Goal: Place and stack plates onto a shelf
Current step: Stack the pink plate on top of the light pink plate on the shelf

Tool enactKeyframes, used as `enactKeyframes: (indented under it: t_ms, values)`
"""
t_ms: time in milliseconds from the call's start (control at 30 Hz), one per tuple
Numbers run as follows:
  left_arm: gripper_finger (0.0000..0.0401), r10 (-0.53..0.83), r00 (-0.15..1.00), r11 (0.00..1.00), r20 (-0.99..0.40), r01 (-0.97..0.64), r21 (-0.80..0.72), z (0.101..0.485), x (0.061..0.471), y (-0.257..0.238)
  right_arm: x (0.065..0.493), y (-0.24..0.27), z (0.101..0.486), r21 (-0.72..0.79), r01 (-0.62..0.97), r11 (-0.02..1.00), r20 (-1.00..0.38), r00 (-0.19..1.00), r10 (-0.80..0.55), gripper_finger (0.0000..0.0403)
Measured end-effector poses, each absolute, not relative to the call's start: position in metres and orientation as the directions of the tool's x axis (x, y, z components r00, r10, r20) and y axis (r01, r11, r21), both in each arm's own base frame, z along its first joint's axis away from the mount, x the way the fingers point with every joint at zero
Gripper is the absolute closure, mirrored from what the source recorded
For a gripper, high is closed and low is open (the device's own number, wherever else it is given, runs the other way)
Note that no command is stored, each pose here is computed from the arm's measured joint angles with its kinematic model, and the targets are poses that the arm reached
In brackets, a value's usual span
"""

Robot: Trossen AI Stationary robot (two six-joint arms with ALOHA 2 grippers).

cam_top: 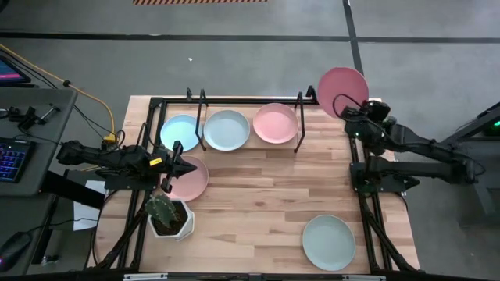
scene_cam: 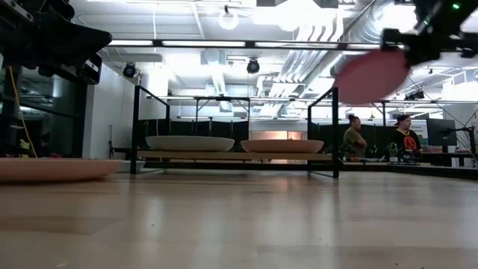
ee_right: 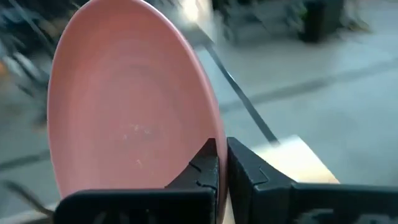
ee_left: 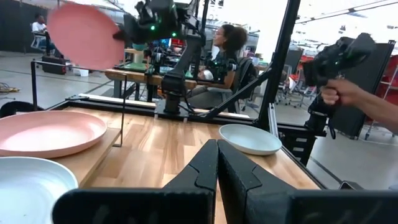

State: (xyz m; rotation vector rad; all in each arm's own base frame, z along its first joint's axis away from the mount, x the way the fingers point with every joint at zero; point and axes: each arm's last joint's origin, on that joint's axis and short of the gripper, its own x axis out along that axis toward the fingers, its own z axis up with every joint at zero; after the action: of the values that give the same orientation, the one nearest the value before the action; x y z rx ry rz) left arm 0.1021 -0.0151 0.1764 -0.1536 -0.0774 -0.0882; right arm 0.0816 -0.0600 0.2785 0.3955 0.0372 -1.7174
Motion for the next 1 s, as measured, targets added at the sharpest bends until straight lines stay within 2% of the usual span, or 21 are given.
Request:
enactKeyframes:
  t_ms: [100, 167, 367, 600, 767, 1000]
  values:
    - [0.0401, -0.082, 0.993, 0.984, 0.084, 0.094, -0.152, 0.176, 0.102, -0.015, 0.068, -0.061, 0.267, 0.130, 0.957, -0.260, -0.431, -0.181, -0.884, 0.0403]
    - [0.0401, -0.082, 0.993, 0.984, 0.084, 0.094, -0.152, 0.176, 0.102, -0.015, 0.065, -0.061, 0.264, 0.103, 0.959, -0.265, -0.510, -0.177, -0.841, 0.0403]
    - [0.0401, -0.081, 0.993, 0.986, 0.089, 0.093, -0.137, 0.177, 0.102, -0.015, 0.075, -0.067, 0.264, 0.136, 0.985, -0.102, -0.648, 0.011, -0.762, 0.0403]
    - [0.0400, -0.080, 0.993, 0.986, 0.090, 0.092, -0.136, 0.177, 0.102, -0.015, 0.089, -0.081, 0.262, 0.183, 0.983, -0.004, -0.708, 0.129, -0.694, 0.0403]
    - [0.0400, -0.081, 0.993, 0.987, 0.091, 0.092, -0.134, 0.177, 0.102, -0.015, 0.099, -0.092, 0.255, 0.162, 0.987, 0.010, -0.756, 0.131, -0.641, 0.0403]
    - [0.0400, -0.081, 0.992, 0.987, 0.093, 0.093, -0.134, 0.177, 0.102, -0.015, 0.117, -0.110, 0.257, 0.272, 0.956, 0.106, -0.719, 0.276, -0.638, 0.0403]
